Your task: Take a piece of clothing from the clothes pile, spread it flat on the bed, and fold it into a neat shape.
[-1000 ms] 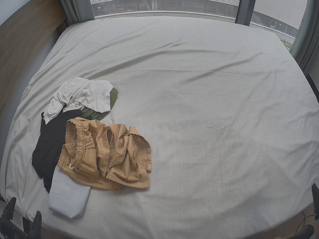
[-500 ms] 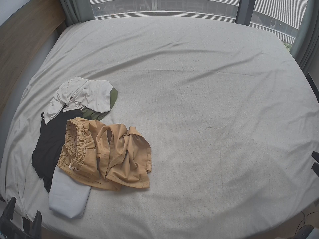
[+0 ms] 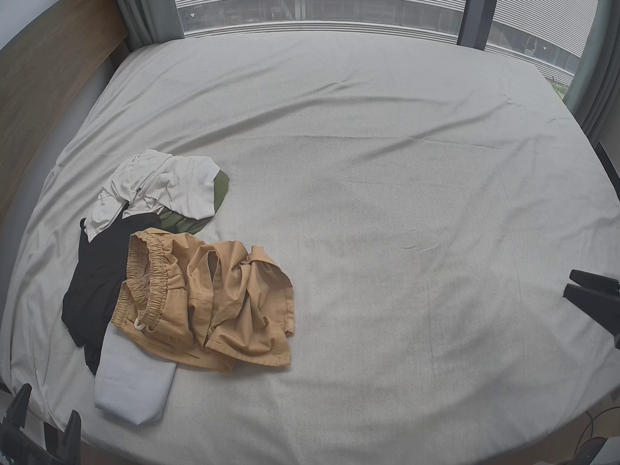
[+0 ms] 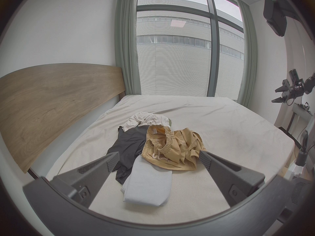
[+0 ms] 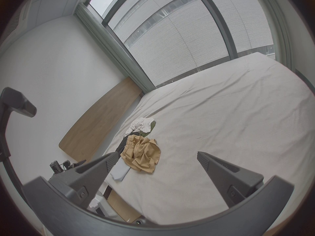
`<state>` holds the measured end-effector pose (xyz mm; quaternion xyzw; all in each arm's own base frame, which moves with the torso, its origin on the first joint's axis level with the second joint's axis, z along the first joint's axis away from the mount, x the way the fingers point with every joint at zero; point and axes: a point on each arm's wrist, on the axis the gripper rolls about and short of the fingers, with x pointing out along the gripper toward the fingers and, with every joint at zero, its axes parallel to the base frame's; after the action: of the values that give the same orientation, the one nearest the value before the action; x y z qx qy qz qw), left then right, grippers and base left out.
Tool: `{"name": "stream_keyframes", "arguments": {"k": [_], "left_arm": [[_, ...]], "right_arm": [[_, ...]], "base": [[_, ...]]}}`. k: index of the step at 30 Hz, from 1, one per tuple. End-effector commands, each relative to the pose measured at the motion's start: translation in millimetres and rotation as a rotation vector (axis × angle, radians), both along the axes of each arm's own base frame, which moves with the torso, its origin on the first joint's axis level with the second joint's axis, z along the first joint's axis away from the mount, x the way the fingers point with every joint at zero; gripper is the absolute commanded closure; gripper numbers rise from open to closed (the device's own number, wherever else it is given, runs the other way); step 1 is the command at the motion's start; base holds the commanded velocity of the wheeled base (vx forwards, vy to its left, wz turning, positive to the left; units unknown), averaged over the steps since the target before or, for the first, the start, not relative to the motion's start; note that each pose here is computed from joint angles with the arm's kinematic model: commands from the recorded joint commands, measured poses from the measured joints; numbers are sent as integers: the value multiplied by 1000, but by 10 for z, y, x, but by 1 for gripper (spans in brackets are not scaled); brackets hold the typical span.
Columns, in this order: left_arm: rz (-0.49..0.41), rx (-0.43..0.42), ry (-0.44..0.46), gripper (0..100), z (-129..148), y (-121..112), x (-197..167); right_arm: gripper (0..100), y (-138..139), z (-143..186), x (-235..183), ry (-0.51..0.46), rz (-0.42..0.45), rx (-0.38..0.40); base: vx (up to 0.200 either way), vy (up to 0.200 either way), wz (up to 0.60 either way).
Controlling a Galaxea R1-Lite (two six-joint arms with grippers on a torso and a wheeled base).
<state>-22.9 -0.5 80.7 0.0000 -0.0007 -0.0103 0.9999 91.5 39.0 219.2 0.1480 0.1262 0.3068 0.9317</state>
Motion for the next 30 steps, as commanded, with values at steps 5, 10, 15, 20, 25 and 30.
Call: {"name": "stream_keyframes", "arguments": {"k": [5,10,15,20,25,30], "left_arm": [[-1,-2,2,0,-53,0,1],[1,-2,2,0,-53,0,1],[-2,-2,2,0,-53,0,1],[-1,-2,2,0,-53,0,1],[-2,-2,2,0,-53,0,1],[-2,-2,2,0,-53,0,1]], "right_arm": [[0,413,-145,545,88,125,-6],[0,602,-277,732,151,171,-19],[0,828,-433,913,217,216,-42],[0,1088,-543,1091,206,256,-36],[0,1289,-687,1235,231,267,-59],[0,1398,-803,1368,244,267,-69]], "base": [[0,0,0],[0,0,0],[0,0,0],[0,0,0],[0,0,0],[0,0,0]]}}
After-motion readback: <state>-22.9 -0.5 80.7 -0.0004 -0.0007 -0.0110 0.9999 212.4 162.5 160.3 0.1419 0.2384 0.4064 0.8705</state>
